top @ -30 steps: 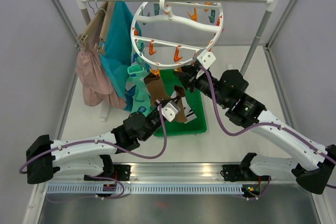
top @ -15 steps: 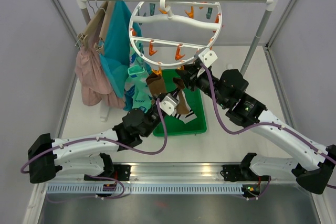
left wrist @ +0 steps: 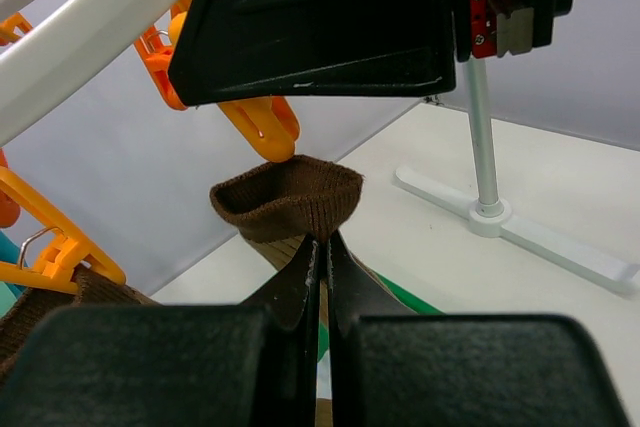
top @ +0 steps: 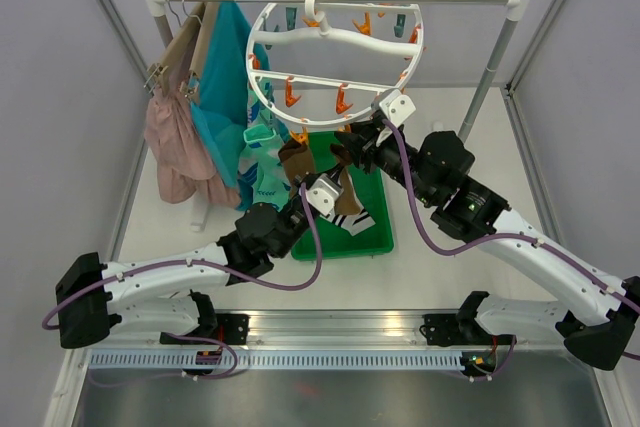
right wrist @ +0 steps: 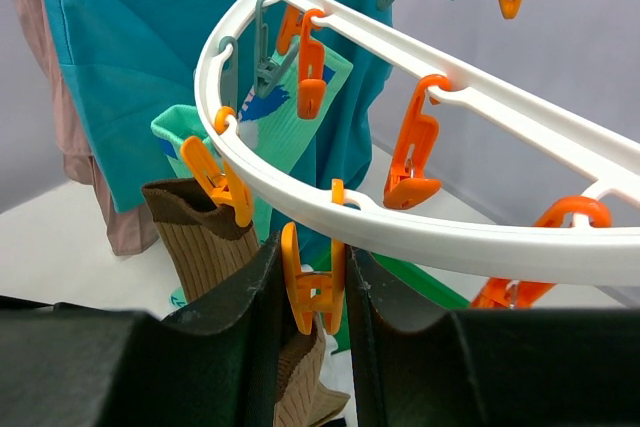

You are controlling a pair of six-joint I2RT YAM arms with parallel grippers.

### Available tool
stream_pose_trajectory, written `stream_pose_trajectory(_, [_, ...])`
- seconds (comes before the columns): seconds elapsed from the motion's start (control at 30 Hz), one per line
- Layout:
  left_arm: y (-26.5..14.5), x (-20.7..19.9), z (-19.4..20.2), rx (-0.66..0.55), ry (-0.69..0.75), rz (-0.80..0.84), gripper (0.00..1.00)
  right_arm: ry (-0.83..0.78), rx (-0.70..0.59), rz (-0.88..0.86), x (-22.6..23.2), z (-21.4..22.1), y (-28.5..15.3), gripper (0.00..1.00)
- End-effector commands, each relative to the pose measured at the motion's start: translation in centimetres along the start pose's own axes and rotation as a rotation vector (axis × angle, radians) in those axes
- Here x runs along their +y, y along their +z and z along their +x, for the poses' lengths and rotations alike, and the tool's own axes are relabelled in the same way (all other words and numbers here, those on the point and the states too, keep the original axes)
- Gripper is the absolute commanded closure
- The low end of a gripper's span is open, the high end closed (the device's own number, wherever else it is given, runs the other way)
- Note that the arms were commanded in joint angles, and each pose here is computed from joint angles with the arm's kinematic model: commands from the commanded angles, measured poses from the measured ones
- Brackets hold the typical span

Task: Clip the socks to the hanger
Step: Clamp the sock onto the hanger.

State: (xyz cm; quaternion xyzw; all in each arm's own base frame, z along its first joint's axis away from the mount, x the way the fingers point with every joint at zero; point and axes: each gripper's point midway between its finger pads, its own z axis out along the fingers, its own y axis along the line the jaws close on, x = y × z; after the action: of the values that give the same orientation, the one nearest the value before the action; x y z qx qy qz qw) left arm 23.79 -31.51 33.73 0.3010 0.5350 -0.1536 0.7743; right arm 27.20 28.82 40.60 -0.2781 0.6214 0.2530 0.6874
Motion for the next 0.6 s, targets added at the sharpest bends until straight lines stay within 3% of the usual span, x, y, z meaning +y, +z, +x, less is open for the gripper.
stream_pose_trajectory(0.0, [0.73, 1.53, -3.35, -0.091, -0.027, -0.048, 0.98, 0.016, -0.058, 0.006, -0.10, -2.67, -0.45, 1.00])
stream_pose_trajectory(0.57, [0.89, 1.63, -3.26, -0.103, -0.046, -0.059, 0.98, 0.056, -0.077, -0.008, 0.22, -3.55, -0.65, 1.00])
